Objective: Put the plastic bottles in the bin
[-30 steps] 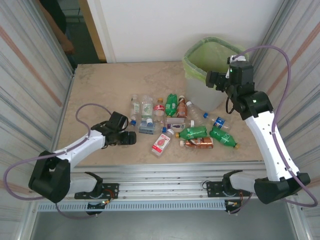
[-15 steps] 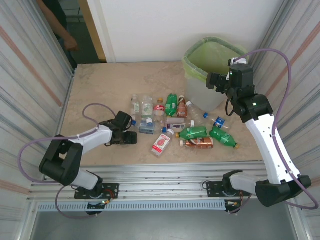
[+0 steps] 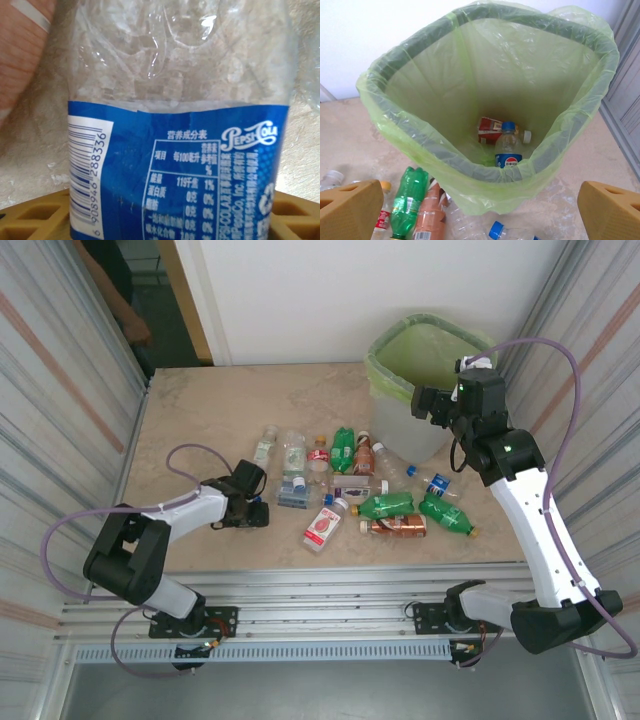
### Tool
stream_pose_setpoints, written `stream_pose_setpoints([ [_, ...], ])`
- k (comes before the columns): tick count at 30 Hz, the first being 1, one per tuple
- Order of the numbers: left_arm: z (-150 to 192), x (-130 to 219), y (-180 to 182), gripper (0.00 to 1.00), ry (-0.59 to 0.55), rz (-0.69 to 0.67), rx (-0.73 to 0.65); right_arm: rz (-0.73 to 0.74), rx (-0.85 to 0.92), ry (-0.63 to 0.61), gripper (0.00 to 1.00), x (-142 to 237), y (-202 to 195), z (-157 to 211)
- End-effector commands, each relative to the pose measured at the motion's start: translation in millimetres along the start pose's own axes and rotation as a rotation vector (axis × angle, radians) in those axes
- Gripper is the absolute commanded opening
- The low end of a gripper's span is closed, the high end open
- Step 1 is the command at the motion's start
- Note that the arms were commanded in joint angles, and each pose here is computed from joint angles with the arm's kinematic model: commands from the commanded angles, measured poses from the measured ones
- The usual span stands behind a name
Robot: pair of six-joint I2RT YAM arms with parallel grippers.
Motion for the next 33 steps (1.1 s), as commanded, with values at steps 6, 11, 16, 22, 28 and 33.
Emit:
stream_pose_setpoints([
  [6, 2.1, 13.9, -9.6, 0.55, -0.031, 0.095, 0.015, -0.012, -0.036, -0.035, 0.98, 3.8, 0.8, -1.8],
  [11, 1.8, 26.9, -10.4, 0.50, -0.059, 0.115, 0.019, -0.018, -0.036, -0.038, 0.98, 4.2, 2.3, -2.5],
  [16, 0.0, 42.3, -9.9, 0.47, -0.100, 0.136, 0.023, -0.031, -0.036, -0.045, 0.98, 7.7, 3.8, -3.2],
  [22, -5.1, 65.3, -9.3, 0.44, -0.169, 0.167, 0.018, -0.065, -0.040, -0.058, 0.98, 14.3, 6.6, -5.3],
  [28, -14.9, 94.3, -12.2, 0.44, -0.275, 0.234, -0.007, -0.128, -0.046, -0.064, 0.98, 21.6, 14.3, -5.7],
  [33, -27.7, 129.1, -16.5, 0.42, -0.456, 0.325, -0.054, -0.264, -0.050, -0.053, 0.98, 26.7, 34.2, -4.2],
])
Point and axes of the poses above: each hand's point on the last joint's axis, 136 mm out from that joint toward the fingers, its own x axis back along the fingers, its own y axis along the line the jaws close on, z = x × y, the point moved 9 cm from there along x, back along the fingers, and after that the axes turned 3 degrees about -x, right-handed, at the moved point
